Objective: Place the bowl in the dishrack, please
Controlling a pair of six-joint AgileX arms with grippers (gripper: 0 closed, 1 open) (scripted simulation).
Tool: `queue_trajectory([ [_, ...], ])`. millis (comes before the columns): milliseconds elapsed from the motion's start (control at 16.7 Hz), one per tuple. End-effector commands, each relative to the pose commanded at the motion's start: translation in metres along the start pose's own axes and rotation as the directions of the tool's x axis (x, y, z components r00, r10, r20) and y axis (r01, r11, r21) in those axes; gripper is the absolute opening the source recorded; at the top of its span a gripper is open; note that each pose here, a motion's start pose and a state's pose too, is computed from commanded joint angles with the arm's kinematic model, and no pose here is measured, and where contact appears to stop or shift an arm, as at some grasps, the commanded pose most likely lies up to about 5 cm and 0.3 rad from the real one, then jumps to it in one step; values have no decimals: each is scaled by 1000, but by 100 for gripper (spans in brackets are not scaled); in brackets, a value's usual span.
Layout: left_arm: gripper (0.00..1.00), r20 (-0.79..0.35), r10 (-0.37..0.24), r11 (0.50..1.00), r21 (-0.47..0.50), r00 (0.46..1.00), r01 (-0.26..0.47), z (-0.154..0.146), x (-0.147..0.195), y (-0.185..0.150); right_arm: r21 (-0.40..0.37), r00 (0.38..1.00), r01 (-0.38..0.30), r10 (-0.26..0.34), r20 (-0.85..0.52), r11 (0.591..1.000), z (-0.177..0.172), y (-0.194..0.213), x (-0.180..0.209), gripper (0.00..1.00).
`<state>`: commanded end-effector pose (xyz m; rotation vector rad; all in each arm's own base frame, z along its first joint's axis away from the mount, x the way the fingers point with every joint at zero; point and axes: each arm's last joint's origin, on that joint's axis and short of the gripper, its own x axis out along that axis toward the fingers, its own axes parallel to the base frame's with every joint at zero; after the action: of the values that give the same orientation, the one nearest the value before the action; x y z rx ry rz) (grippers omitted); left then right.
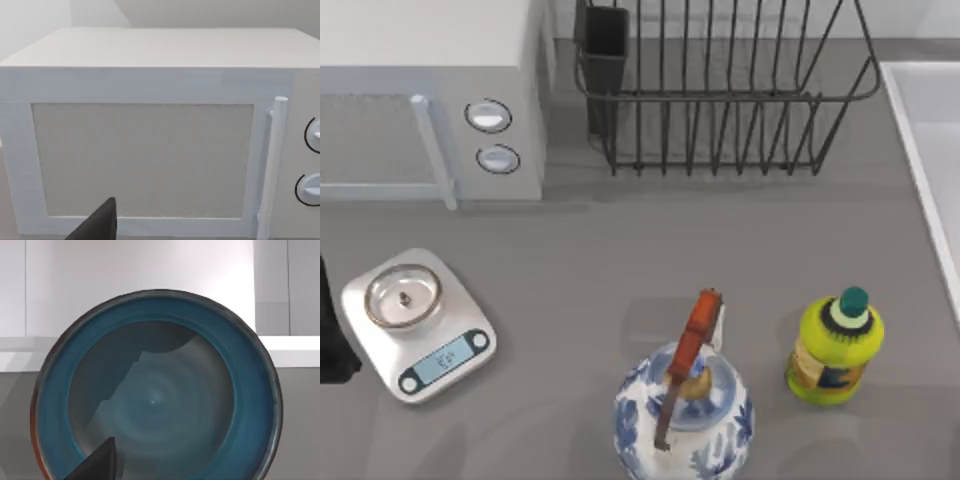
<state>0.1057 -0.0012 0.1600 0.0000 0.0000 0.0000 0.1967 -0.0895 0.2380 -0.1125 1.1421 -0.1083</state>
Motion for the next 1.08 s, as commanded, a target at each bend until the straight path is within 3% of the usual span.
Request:
queue_trajectory([
  [240,100,0,0,1000,0,1000,0,0,0,0,19,972,-84,86,-219,996,22,-40,19,100],
  [420,100,0,0,1000,0,1000,0,0,0,0,38,944,-129,134,-300,991,30,-61,30,100],
  [840,100,0,0,1000,0,1000,0,0,0,0,39,938,-139,144,-315,990,32,-65,33,100],
  [1080,100,0,0,1000,0,1000,0,0,0,0,43,937,-140,146,-318,989,25,-63,62,100],
])
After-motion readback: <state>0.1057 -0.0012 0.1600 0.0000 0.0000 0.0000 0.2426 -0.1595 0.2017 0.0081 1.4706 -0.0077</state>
